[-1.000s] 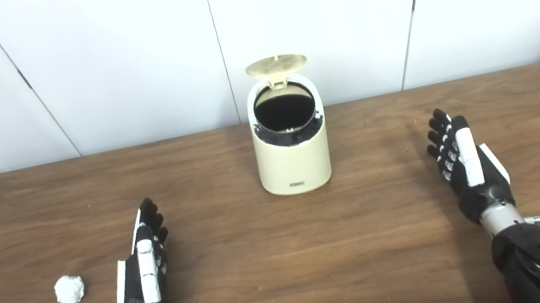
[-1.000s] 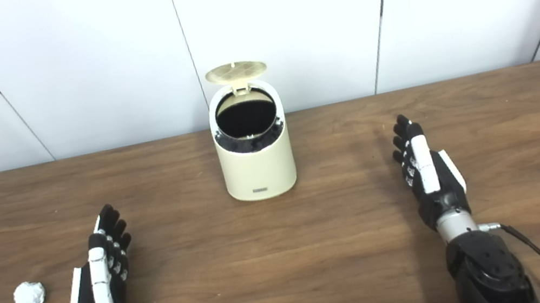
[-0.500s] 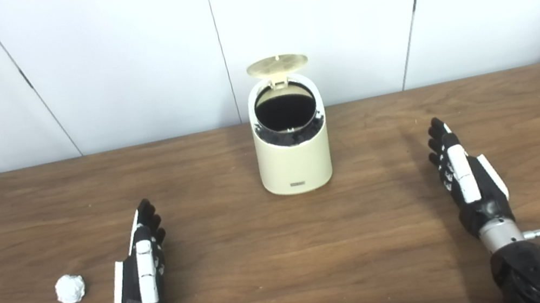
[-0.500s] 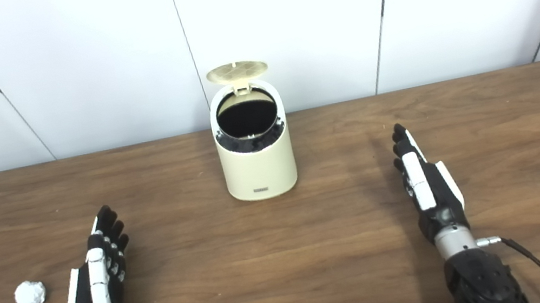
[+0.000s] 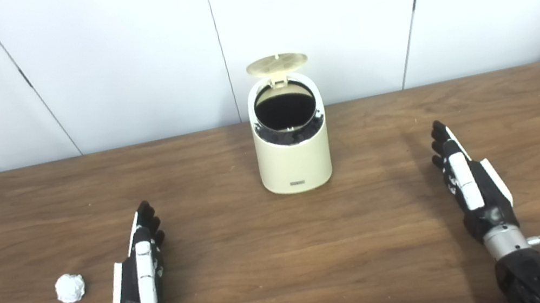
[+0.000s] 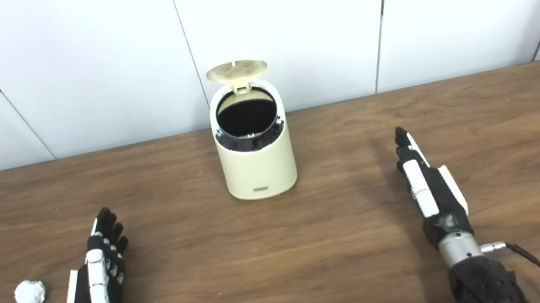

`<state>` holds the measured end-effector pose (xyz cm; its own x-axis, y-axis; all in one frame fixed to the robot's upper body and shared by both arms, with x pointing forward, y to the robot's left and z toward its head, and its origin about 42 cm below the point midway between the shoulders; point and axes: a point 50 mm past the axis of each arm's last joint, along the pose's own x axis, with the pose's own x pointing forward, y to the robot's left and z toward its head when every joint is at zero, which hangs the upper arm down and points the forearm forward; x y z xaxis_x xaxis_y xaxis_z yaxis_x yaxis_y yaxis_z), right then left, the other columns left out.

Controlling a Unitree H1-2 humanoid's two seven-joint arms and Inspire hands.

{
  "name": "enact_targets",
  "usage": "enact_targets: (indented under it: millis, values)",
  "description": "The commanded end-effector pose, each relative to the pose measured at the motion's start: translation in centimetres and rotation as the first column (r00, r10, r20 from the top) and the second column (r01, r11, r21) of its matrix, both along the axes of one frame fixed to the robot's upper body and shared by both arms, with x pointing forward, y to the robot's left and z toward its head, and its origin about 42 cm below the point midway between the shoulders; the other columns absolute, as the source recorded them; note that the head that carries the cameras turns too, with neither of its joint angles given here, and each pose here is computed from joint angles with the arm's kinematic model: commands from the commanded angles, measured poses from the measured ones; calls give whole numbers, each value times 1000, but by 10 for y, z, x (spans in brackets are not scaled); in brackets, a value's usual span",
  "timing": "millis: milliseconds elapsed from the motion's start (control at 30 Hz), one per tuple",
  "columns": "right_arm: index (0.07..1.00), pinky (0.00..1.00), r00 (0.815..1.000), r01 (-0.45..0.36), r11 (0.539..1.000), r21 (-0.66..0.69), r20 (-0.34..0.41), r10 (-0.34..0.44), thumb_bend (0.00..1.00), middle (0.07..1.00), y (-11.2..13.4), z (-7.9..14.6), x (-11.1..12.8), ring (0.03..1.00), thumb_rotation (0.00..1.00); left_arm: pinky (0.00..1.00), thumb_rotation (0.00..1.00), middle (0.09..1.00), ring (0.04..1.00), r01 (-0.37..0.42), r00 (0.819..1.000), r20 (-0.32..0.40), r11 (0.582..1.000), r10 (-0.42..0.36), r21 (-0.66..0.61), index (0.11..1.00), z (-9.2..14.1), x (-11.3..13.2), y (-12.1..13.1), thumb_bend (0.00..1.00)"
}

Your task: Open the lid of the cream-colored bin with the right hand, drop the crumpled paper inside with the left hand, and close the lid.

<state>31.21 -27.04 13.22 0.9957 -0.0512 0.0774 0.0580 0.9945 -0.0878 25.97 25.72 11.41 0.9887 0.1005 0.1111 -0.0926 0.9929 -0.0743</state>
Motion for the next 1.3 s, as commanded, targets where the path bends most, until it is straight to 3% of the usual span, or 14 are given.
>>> enact_targets:
  millis: [0,800,1067,1267]
  values:
    - [969,1000,998,-6,1000,2,70,5,577,999,-1,16,2,1000,1000,1000,937,1000,1000,7,999,41,1000,-7,10,1000,10,-1,2,560]
    - [988,1000,998,-30,997,66,53,26,550,1000,-22,12,6,1000,1000,1000,966,988,1000,-4,1000,18,1000,3,29,1000,11,-3,-26,551]
    - [969,1000,999,-25,997,67,37,23,570,999,-18,26,0,1000,1000,1000,933,981,1000,-3,1000,13,1000,3,16,993,7,-2,-29,594]
    - [958,1000,999,-20,997,77,37,17,519,993,-12,37,-2,1000,1000,1000,900,987,998,-3,1000,7,1000,3,2,994,5,-1,-32,602]
